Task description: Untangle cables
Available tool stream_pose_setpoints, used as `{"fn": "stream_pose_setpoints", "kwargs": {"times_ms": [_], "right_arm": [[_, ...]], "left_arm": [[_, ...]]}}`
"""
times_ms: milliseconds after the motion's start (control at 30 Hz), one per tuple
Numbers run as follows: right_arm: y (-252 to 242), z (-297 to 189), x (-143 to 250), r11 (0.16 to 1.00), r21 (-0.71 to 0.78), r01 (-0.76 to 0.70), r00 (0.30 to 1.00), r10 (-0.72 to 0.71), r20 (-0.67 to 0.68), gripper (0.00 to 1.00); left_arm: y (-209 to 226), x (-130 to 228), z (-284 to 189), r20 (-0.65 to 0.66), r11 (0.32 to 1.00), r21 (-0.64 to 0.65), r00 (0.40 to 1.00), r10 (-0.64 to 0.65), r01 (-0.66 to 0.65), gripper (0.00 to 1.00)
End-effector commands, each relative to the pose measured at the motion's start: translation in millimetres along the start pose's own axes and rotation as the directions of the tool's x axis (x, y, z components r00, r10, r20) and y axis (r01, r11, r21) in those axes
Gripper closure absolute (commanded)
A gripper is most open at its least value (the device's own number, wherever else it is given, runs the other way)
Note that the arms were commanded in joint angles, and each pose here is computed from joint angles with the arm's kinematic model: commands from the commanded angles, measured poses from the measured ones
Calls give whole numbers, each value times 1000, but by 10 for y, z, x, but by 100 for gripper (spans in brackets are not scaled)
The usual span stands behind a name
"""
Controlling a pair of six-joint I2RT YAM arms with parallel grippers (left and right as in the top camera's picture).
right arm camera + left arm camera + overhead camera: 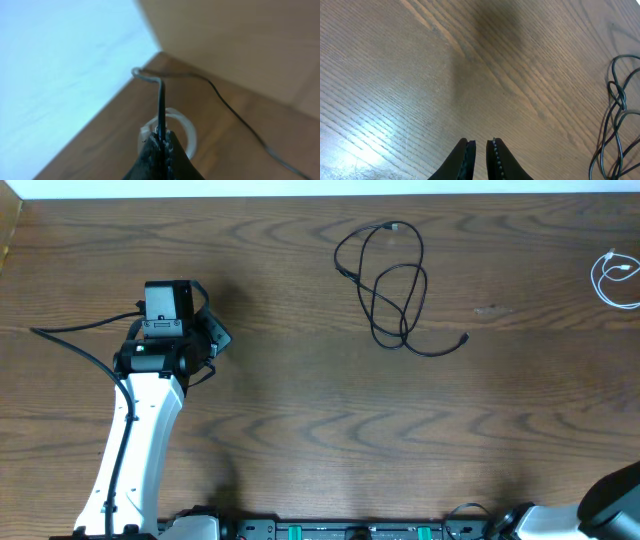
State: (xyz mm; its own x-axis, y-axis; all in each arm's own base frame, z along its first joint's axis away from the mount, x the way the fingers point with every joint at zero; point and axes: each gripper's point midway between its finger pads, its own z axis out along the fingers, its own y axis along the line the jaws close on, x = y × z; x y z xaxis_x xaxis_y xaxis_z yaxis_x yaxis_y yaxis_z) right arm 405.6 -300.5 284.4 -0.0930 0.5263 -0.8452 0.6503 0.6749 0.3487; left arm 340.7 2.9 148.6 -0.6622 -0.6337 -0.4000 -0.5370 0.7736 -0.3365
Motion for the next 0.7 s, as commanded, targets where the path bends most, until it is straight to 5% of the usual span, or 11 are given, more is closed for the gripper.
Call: {"fn": "stream_pose_setpoints", "kwargs": {"times_ms": [0, 33, 133, 167, 367, 533, 667], "right_arm": [[-616, 352, 268, 979, 192, 68, 996, -57, -62, 99], [-675, 404, 334, 975, 204, 84, 994, -68, -82, 99], [-829, 578, 633, 968, 218, 121, 982, -84, -172, 15], [-826, 589, 679, 970, 211, 120, 979, -81, -187, 4], [-407, 423, 671, 992, 62, 108, 969, -91, -232, 1], [562, 64, 798, 969, -222, 113, 946, -173, -275, 1], [1234, -139, 1230, 904, -417, 97, 899, -260, -353, 1]], "left_arm": [[41, -6, 7, 6, 1000, -14, 1000, -5, 6, 85], [41, -6, 6, 6, 1000, -14, 1000, -5, 6, 85], [41, -6, 6, 6, 1000, -14, 1000, -5, 6, 85], [42, -5, 7, 5, 1000, -15, 1000, -6, 6, 85], [42, -6, 6, 6, 1000, -14, 1000, -5, 5, 85], [5, 1, 6, 2, 1000, 1, 1000, 12, -12, 85], [-280, 20, 0, 21, 980, 102, 985, 169, -170, 76]]}}
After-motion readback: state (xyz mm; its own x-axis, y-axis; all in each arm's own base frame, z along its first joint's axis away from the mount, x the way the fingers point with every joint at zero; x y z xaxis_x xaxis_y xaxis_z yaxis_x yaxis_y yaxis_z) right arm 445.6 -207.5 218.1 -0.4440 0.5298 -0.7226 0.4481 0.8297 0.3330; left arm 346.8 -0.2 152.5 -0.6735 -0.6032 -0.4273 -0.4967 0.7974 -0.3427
